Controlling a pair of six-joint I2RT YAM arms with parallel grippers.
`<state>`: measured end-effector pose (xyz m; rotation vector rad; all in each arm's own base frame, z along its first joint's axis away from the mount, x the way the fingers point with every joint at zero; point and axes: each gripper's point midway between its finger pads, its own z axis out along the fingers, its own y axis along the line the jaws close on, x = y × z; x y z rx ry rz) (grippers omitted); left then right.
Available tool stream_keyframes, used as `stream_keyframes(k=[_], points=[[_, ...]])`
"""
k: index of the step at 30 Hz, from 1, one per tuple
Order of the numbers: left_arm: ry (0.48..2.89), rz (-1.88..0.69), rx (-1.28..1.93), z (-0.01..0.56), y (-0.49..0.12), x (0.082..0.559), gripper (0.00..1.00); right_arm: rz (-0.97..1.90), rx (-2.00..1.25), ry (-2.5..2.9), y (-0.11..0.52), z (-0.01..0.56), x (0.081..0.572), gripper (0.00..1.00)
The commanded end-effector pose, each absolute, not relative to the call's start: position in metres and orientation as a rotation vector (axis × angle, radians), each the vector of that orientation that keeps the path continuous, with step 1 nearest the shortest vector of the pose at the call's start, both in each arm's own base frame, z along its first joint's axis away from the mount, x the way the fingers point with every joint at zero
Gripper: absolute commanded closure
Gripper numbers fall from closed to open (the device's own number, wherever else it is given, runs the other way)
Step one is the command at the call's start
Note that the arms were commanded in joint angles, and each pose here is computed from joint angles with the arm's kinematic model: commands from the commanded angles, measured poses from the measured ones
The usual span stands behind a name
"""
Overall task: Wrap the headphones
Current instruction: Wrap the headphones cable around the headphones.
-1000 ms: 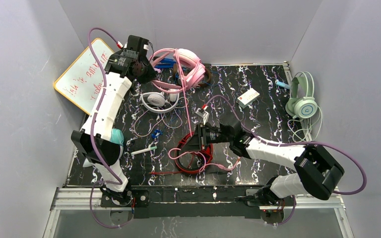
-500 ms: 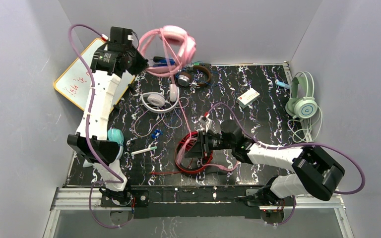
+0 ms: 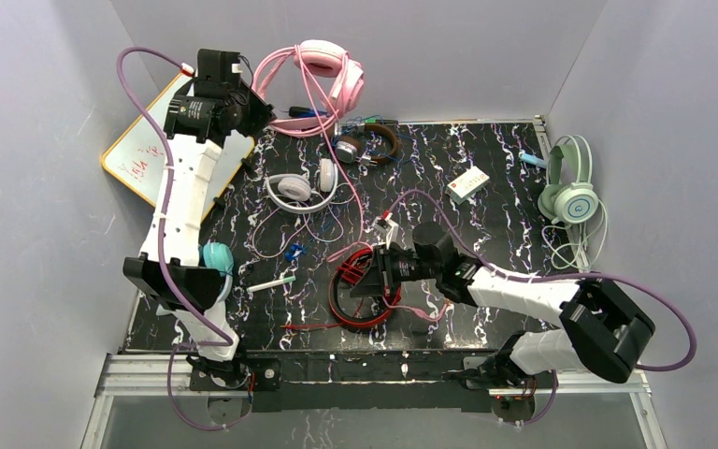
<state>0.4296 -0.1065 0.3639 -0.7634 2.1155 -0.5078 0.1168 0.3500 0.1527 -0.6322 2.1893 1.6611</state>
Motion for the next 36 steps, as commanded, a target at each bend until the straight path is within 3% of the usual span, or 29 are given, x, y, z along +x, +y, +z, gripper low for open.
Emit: stream_keyframes(k=[1,11,15,21,36], points=[[1.93,-0.625,-0.804,0.419,-0.091,0.426,1.0,1.616,-0.669,2.098,0.351,0.186,0.125,0.99],[1.814,-0.917,-0.843,0.444,-0.081,0.452,1.0,1.432,-0.436,2.25,0.306,0.161,0.131,0.99],[1.837,-1.05,-0.787,0.433,-0.1,0.439,1.0,1.441,-0.305,2.28,0.284,0.176,0.165,0.99],[1.867,-1.029,-0.766,0.414,-0.099,0.414,1.0,1.386,-0.108,2.226,0.235,0.204,0.237,0.99],[1.954,-1.171,-0.574,0.374,-0.127,0.366,1.0,1.176,0.452,2.199,0.132,0.176,0.337,0.99]])
